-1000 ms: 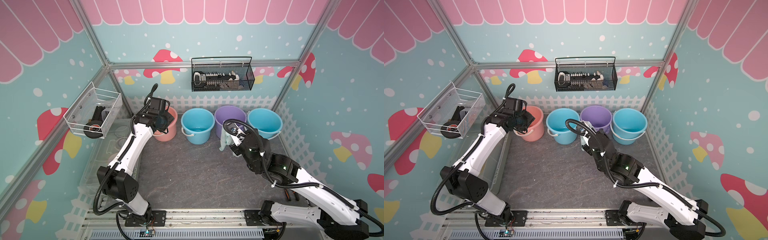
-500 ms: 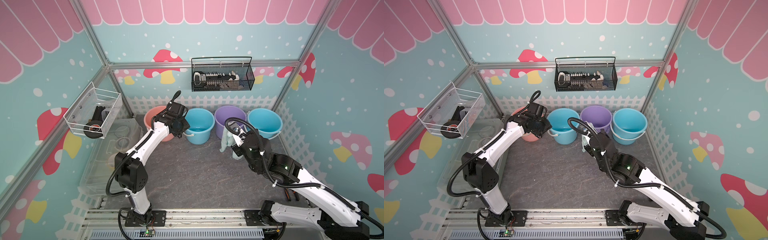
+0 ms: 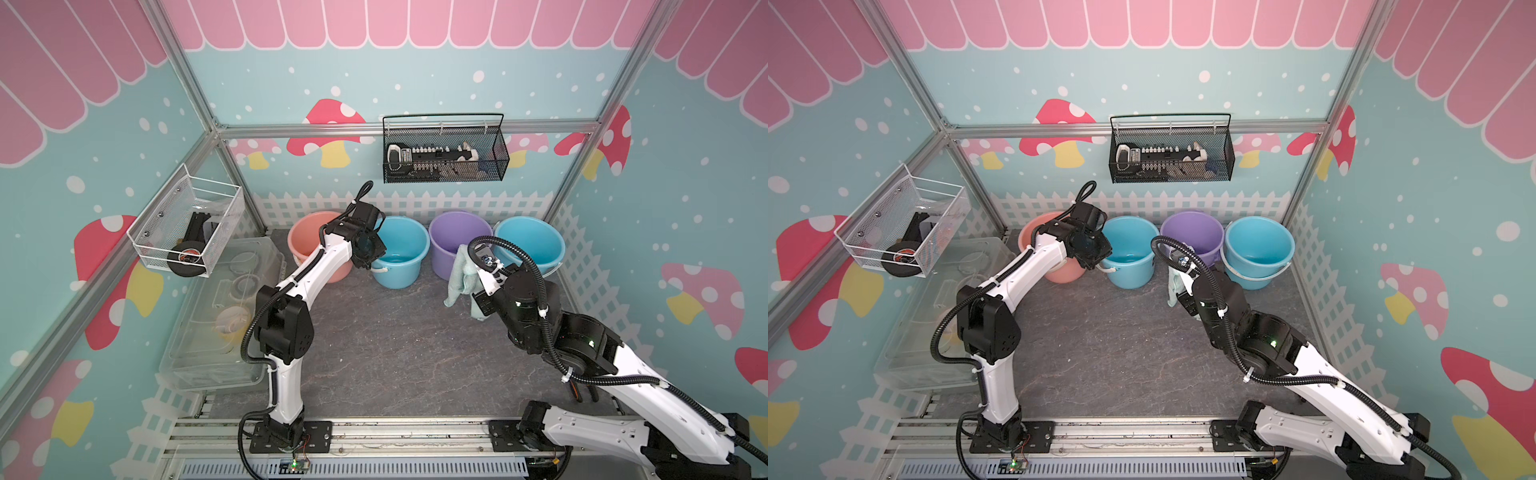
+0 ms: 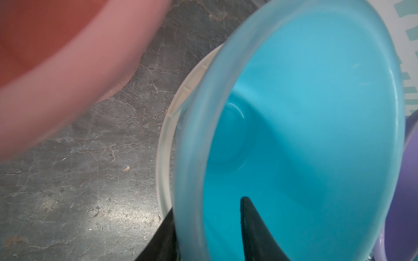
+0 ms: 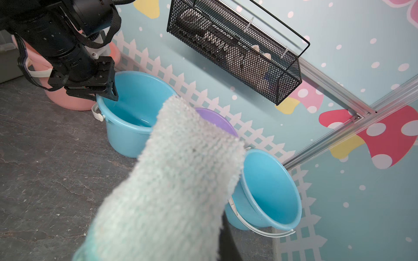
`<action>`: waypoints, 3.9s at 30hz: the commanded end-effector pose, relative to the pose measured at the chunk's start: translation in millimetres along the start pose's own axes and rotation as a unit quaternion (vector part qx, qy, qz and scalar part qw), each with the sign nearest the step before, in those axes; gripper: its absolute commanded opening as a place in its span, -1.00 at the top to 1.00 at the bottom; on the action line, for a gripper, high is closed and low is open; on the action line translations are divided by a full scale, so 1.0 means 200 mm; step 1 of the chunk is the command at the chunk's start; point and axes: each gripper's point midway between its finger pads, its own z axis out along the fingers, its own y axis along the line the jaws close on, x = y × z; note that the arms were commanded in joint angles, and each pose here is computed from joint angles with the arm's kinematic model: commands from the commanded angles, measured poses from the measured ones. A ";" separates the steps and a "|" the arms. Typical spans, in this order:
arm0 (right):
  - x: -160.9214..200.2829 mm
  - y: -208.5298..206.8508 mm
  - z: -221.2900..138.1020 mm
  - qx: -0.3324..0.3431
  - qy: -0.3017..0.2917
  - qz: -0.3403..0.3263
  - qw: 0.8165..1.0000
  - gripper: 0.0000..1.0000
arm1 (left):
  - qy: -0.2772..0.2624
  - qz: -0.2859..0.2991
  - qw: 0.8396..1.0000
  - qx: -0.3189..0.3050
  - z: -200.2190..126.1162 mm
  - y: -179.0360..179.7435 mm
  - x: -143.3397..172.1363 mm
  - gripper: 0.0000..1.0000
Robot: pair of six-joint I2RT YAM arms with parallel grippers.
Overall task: Wipe the inside of the bucket with a cloth
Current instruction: Pick up the bucket from the center of the board, then wipe the dirt from the inside of the bucket.
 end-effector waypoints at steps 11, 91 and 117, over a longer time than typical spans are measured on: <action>-0.01 -0.03 -0.04 -0.006 -0.007 0.030 1.000 1.00 | 0.015 0.014 1.000 -0.014 -0.01 0.06 -0.02 0.89; -0.07 0.67 0.09 -0.292 0.005 0.035 0.956 1.00 | 0.004 0.231 0.967 0.107 -0.66 0.27 0.90 1.00; 0.82 1.07 0.30 -0.404 0.079 -0.521 0.748 1.00 | -0.003 0.327 0.933 0.149 -0.57 0.22 0.98 1.00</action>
